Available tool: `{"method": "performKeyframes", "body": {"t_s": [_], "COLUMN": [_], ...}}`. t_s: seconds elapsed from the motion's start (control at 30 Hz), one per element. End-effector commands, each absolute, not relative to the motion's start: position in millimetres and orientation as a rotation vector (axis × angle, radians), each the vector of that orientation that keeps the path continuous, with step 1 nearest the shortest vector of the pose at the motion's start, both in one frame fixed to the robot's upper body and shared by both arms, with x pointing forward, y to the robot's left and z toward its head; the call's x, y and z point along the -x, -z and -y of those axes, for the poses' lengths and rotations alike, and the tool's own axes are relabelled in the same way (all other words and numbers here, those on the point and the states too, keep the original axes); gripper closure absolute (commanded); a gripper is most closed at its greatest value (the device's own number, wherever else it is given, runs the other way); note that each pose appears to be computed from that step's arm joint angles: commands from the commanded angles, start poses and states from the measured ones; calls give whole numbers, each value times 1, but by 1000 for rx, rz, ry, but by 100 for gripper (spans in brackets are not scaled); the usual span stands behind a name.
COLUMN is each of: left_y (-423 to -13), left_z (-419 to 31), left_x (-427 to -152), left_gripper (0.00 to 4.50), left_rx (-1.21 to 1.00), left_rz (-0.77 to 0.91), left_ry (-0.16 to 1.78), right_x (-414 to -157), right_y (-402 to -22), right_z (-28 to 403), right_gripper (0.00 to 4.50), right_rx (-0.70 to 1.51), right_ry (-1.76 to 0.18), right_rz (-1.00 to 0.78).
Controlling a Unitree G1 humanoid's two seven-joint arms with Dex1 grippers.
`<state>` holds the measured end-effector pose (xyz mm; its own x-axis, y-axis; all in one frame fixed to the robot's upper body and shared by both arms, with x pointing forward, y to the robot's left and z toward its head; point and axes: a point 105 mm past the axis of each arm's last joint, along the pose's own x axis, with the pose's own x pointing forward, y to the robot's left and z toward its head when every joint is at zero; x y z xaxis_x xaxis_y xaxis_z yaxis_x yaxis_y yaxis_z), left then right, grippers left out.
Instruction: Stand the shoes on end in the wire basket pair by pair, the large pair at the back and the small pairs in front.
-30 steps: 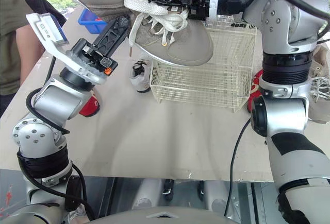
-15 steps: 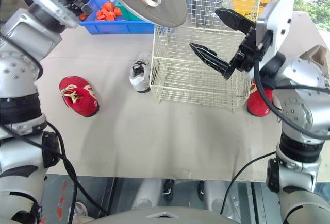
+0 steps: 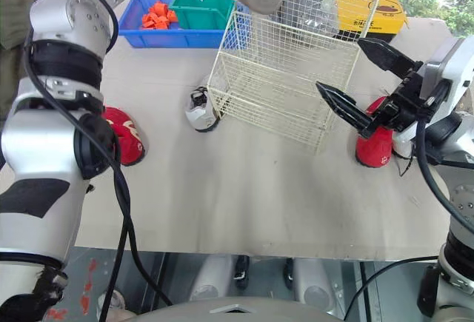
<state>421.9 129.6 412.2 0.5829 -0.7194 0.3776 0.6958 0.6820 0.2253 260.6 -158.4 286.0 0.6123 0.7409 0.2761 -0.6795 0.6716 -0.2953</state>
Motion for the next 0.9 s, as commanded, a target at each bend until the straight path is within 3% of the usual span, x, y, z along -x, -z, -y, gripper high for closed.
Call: {"method": "performKeyframes", "body": {"t_s": [0.03,0.17,0.5,0.7,0.9], "left_y": [-449,-435,-414,-377,-358], "left_z": [-131,-126,-112,-94,-93], "left_x": [-406,-411,-421,-431,-425], "left_gripper": [305,306,306,306,307], "left_rx": [20,-266,-437,-515,-368], "left_rz": [567,634,659,507,310], "left_ry": [854,770,724,828,1039], "right_x": [-257,-262,-260,-257,-252], "right_y": [-291,-290,-291,-292,-290], "right_z": [156,143,134,131,133], "right_gripper": [0,0,0,0,0], "right_rx": [195,186,180,171,172], "right_ry": [-830,-855,-884,-893,-896], "right_rz": [421,425,436,437,421]}}
